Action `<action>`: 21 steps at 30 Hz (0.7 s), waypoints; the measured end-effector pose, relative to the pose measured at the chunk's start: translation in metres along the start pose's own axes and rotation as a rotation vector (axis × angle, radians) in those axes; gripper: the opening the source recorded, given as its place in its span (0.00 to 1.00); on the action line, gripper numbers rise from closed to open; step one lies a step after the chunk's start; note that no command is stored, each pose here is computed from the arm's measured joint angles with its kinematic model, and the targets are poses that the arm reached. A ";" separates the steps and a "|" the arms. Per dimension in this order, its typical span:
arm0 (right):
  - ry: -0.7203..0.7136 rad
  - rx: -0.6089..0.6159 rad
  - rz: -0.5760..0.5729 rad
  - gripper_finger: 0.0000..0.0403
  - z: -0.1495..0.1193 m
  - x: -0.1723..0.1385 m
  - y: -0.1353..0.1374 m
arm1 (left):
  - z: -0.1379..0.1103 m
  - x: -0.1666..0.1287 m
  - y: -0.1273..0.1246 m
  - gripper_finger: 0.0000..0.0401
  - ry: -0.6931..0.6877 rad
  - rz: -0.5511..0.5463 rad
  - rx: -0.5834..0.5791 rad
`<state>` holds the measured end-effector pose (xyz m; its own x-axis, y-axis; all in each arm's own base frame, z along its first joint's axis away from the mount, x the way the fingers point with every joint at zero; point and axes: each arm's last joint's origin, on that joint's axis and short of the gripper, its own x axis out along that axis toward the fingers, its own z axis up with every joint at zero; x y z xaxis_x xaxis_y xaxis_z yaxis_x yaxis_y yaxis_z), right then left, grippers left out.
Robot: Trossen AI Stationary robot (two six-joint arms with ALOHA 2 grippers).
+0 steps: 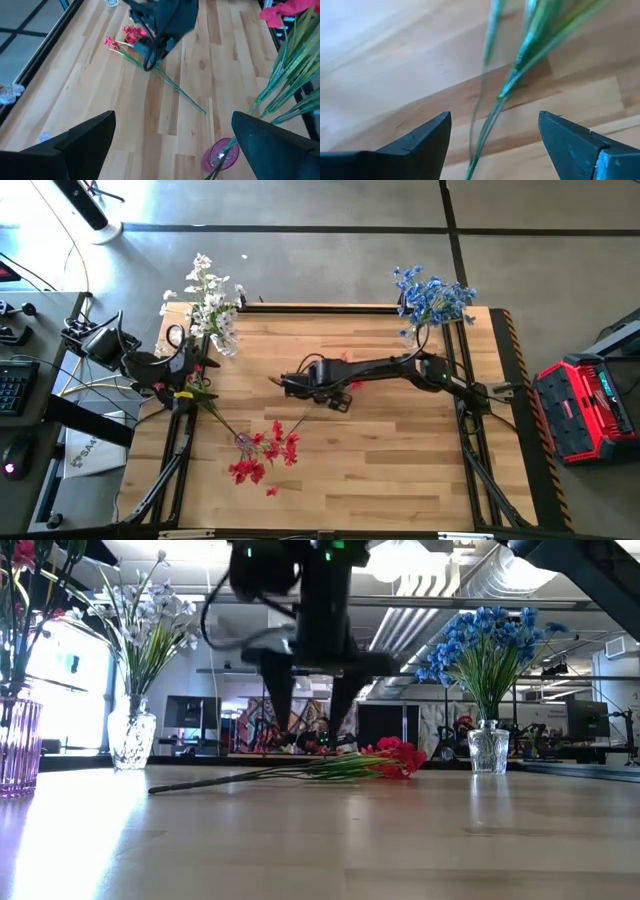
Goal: Sort flowers into vase by color
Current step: Put the red flowers into the purple vase
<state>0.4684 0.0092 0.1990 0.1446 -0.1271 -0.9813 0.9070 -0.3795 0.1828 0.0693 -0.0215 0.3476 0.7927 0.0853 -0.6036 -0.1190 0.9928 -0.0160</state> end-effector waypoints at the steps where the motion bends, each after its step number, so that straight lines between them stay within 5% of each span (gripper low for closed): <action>1: 0.005 0.025 -0.011 0.72 -0.002 0.007 -0.003 | 0.000 0.000 0.000 0.96 0.000 -0.001 -0.012; 4: -0.021 0.086 -0.073 0.72 -0.005 0.023 -0.015 | -0.001 -0.001 0.001 0.96 0.003 -0.017 -0.028; 11: -0.045 0.124 -0.017 0.70 -0.001 0.048 -0.017 | -0.001 -0.002 0.000 0.96 0.008 -0.031 -0.048; 21: -0.073 0.057 -0.020 0.56 0.016 0.052 -0.012 | -0.001 -0.002 0.000 0.96 0.015 -0.048 -0.072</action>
<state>0.4589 -0.0077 0.1470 0.0961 -0.1847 -0.9781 0.8852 -0.4336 0.1688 0.0672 -0.0219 0.3475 0.7893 0.0363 -0.6130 -0.1248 0.9869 -0.1022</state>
